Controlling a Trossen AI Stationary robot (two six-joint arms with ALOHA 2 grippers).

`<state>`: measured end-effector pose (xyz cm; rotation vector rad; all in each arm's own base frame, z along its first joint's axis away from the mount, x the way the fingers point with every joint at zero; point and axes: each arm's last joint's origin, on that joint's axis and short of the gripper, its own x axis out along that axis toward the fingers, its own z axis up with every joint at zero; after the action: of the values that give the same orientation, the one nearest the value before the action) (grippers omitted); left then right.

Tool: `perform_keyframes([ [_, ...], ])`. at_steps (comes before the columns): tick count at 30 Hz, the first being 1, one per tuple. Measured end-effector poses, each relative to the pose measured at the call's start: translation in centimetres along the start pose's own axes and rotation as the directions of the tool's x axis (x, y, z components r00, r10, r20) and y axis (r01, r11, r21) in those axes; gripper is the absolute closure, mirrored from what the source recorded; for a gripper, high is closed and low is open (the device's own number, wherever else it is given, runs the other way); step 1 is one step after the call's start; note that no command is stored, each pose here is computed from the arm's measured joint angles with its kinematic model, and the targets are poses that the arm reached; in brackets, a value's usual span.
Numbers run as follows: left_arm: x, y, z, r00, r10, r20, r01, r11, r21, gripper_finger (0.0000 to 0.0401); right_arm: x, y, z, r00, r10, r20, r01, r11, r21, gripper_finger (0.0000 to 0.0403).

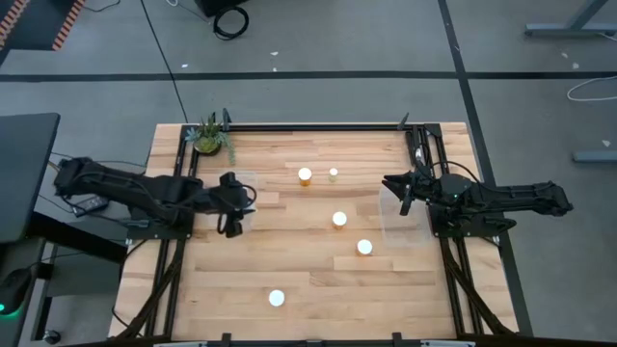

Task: Pick and place medicine bottles into bin by pill shape (circle, oval)
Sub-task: Put the yellow pill bottle into the left transparent bin

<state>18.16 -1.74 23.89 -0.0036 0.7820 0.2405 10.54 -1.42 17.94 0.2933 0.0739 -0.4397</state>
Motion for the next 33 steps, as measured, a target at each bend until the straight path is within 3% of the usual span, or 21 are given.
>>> perform_keyframes([
  [16, 0.8, 1.1, -3.7, 0.997, 0.034, -0.062, -0.036, 0.999, -0.030, 0.0267, 0.0, 0.0, 0.0, 1.000, -0.001, -0.001, 0.001, 1.000, -0.001, 0.0306],
  [25, 2.4, 1.1, -5.9, 0.997, 0.033, -0.070, -0.043, 0.990, -0.137, 0.0266, 0.0, 0.0, 0.0, 1.000, 0.000, 0.000, 0.000, 1.000, 0.000, 0.0306],
  [33, 2.9, 1.0, -6.3, 0.999, 0.029, -0.045, -0.037, 0.980, -0.195, 0.0259, 0.0, 0.0, 0.0, 1.000, 0.000, 0.000, 0.000, 1.000, 0.000, 0.0306],
])
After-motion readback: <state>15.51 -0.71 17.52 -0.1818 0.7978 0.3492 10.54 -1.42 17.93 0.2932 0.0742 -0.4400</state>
